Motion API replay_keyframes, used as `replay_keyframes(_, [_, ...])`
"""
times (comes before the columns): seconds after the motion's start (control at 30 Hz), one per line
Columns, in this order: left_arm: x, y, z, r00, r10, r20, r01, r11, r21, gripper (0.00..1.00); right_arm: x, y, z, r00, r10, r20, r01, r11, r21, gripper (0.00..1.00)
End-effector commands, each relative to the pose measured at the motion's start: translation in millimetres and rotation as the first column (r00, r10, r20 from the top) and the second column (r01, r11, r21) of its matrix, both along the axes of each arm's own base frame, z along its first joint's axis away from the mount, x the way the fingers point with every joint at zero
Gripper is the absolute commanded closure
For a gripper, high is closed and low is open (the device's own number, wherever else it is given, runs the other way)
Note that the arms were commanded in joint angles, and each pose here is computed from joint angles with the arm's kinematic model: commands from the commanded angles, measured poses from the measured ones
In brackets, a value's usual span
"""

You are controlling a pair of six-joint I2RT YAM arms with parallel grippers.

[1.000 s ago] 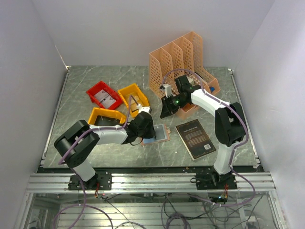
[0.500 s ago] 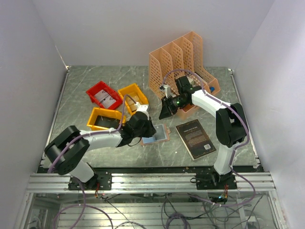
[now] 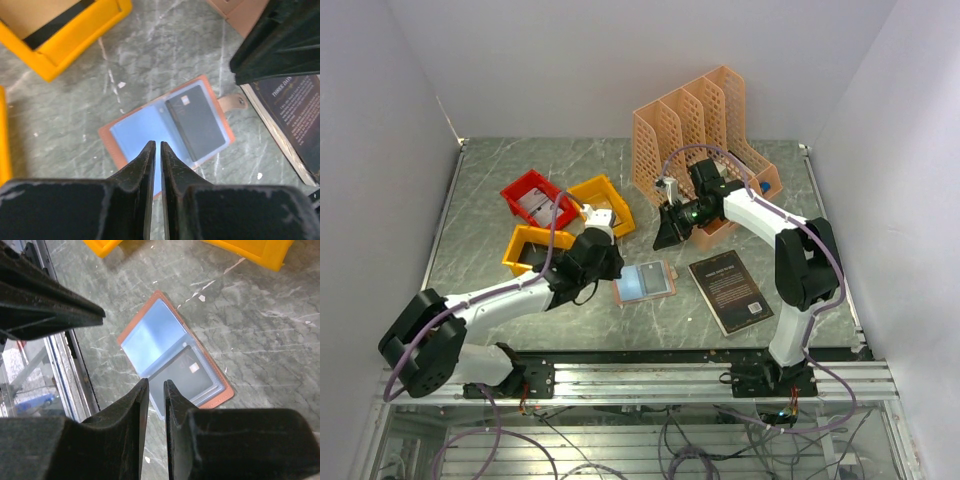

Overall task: Put the credit cards into the card holder
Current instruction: Turn over the card slot in the card holder, then move the storage box to the center of the board.

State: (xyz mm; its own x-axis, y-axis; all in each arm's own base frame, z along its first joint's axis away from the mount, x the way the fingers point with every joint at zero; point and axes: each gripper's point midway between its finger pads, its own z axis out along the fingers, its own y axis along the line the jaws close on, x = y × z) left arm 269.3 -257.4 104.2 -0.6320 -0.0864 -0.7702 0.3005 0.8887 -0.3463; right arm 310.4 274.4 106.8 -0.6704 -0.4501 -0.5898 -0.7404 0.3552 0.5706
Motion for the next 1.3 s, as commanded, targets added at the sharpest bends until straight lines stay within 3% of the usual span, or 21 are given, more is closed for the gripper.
replay_keyframes(0.0, [9.8, 24.5, 8.5, 0.998, 0.047, 0.031, -0.049, 0.997, 0.059, 0.8, -0.8, 0.7, 13.0, 0.999, 0.016, 0.047, -0.017, 0.999, 0.032, 0.81])
replay_keyframes(0.37, [27.0, 41.2, 12.6, 0.998, 0.065, 0.023, -0.067, 0.992, 0.105, 0.79, -1.3, 0.3, 13.5, 0.998, 0.019, 0.053, -0.02, 0.999, 0.028, 0.81])
replay_keyframes(0.87, [67.3, 72.3, 37.3, 0.999, 0.035, -0.01, -0.031, 0.964, 0.265, 0.72, 0.3, -1.3, 16.9, 0.996, 0.019, 0.082, -0.021, 0.999, 0.024, 0.81])
replay_keyframes(1.27, [64.3, 87.1, 17.0, 0.994, 0.077, -0.081, -0.063, 0.985, 0.159, 0.69, -1.2, -1.8, 21.4, 0.994, 0.03, 0.105, -0.033, 0.999, 0.033, 0.82])
